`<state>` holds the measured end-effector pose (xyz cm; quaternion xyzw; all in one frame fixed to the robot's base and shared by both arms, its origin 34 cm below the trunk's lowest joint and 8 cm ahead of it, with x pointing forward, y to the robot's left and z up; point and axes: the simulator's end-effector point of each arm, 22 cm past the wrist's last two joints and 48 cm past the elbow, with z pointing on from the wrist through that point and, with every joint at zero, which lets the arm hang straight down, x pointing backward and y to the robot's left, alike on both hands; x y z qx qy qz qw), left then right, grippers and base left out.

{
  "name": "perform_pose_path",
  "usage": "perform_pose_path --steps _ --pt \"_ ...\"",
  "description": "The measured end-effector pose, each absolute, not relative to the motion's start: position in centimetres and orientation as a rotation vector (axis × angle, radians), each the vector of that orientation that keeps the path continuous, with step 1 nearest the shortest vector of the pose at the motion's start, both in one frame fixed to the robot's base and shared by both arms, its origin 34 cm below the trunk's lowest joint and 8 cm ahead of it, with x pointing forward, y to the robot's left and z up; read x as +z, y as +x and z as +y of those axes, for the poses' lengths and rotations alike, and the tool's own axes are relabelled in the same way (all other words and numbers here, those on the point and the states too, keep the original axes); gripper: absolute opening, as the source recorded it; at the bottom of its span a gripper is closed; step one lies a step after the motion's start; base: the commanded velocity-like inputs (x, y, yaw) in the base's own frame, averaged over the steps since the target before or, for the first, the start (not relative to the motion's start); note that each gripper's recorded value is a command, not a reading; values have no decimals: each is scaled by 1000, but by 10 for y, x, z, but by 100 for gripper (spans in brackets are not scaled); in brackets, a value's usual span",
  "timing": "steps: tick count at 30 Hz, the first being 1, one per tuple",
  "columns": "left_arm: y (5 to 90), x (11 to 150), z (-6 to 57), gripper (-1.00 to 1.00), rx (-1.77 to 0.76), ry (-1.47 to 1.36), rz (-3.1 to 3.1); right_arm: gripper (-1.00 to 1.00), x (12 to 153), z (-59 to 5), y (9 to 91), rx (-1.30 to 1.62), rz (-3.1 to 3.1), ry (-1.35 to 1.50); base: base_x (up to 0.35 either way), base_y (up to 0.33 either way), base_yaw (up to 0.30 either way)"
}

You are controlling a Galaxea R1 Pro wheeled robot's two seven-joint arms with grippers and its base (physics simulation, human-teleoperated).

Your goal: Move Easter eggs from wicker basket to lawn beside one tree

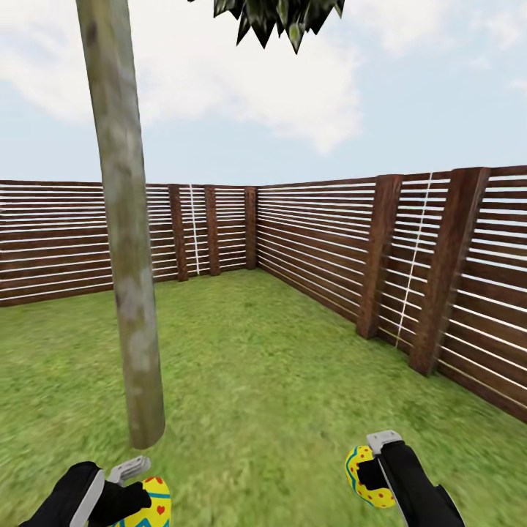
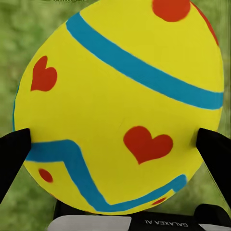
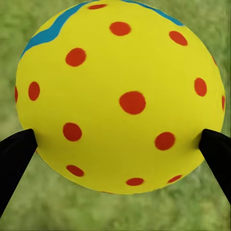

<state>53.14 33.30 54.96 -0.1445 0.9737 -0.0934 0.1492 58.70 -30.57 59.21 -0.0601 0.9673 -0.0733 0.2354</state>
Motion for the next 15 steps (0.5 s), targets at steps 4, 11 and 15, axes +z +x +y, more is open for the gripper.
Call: perform_pose_path --steps 4,11,15 --pt "531 550 335 -100 -265 -416 2798 -100 592 -305 587 -200 2653 -167 165 -299 198" --pt "531 550 333 -100 -268 -414 2799 -100 592 -306 587 -204 2653 -169 165 -298 263" --pt "531 550 333 -100 -268 -414 2799 -100 592 -306 587 -205 2654 -168 165 -299 286"
